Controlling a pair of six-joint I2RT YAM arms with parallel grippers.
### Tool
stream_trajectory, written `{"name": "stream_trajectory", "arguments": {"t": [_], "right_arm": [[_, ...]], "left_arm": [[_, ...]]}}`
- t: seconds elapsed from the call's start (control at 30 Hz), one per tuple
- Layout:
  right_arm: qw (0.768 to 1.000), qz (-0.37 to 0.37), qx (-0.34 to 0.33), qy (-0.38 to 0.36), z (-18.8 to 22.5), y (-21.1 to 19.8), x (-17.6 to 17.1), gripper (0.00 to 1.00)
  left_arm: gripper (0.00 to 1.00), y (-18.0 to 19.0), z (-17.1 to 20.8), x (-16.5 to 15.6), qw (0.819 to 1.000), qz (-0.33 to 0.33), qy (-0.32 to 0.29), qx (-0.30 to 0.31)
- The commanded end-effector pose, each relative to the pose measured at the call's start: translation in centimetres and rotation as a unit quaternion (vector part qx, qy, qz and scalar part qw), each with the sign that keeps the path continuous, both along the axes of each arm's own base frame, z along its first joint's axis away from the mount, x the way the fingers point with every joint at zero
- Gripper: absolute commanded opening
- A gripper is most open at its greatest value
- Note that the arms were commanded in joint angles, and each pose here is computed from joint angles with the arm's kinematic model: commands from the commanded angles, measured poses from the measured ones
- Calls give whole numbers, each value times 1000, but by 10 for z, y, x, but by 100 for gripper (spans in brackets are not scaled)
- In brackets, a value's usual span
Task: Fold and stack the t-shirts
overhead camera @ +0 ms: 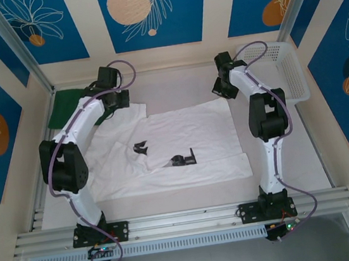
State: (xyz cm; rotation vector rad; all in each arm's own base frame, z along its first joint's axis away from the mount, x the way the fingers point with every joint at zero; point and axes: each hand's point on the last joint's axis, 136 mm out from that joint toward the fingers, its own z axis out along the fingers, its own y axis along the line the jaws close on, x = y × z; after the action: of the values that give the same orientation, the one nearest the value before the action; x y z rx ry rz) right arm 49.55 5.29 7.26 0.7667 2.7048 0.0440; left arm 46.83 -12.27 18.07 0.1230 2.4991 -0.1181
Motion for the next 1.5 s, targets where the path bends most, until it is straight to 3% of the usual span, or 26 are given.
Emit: {"name": "stream_trajectory", "arguments": {"t": [0.0, 0.5, 0.7, 0.93, 1.1, 1.3, 1.37, 1.4, 1.43, 1.47], "right_arm": [[1000, 17, 10, -23, 30, 5, -16, 0], [998, 37, 25, -33, 42, -8, -109, 0], [998, 37, 35, -36, 40, -12, -125, 0], [998, 35, 41, -27, 30, -16, -140, 0], [998, 34, 44, -22, 26, -18, -150, 0], [998, 29, 47, -10, 16, -19, -162, 0], [998, 28, 48, -4, 14, -19, -164, 0], [999, 24, 49, 0, 12, -20, -166, 1], [999, 18, 50, 4, 10, -21, -169, 5], [999, 9, 52, 10, 8, -23, -172, 14]], "left_arm": [[0, 4, 15, -16, 1000, -28, 1, -13], [0, 64, 18, -109, 999, 33, 26, 15], [0, 72, 18, -134, 998, 64, 27, 1], [0, 95, 17, -156, 993, 107, 29, 24], [0, 96, 13, -172, 993, 108, 36, 20], [6, 102, 1, -197, 988, 144, 55, 7], [22, 115, -3, -207, 981, 188, 53, 15], [23, 124, -4, -214, 974, 221, 51, 25], [25, 136, -4, -222, 964, 258, 46, 37], [34, 150, -2, -232, 951, 304, 40, 50]]}}
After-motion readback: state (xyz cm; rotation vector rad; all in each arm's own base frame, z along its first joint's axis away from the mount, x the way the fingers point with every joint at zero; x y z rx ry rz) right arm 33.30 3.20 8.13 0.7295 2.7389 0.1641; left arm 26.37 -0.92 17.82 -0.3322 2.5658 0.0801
